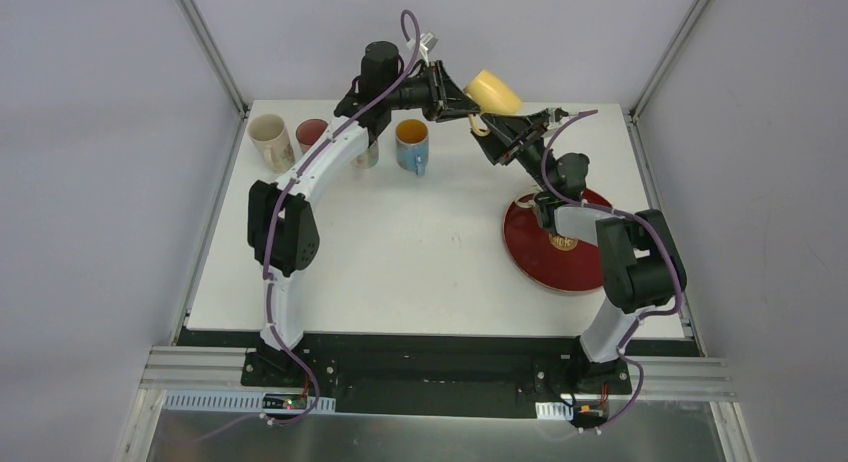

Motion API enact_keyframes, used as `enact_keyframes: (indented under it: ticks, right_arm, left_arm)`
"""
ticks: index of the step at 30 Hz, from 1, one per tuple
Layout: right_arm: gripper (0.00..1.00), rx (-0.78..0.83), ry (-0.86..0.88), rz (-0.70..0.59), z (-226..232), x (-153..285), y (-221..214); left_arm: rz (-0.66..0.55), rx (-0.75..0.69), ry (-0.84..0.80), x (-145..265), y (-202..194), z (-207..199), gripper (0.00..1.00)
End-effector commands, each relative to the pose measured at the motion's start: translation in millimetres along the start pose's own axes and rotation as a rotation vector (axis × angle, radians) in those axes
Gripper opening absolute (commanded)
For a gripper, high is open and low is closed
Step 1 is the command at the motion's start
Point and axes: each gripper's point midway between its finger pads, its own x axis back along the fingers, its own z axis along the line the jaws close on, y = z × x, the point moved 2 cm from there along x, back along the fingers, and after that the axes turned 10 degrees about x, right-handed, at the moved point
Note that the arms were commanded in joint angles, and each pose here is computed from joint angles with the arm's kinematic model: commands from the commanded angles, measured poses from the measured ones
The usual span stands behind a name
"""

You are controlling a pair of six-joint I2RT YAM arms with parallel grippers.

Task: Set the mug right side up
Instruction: Turn over the cup on the tray.

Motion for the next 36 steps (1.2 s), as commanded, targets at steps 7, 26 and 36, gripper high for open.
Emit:
enact_keyframes:
  ticks: [7, 26, 36]
  right_arm:
    - [0.66, 0.028, 0.119, -0.014, 29, -3, 7]
    - [0.48, -0.004, 0.132, -0.016, 36, -4, 13]
    - [0.34, -0.007, 0.138, -0.018, 40, -4, 13]
  left_arm:
    - [0.046, -0.085, -0.143, -5, -16, -38, 0.00]
    - [0.089, -0.056, -0.111, -13, -32, -16, 0.00]
    - [0.118, -0.048, -0.105, -18, -44, -10, 0.00]
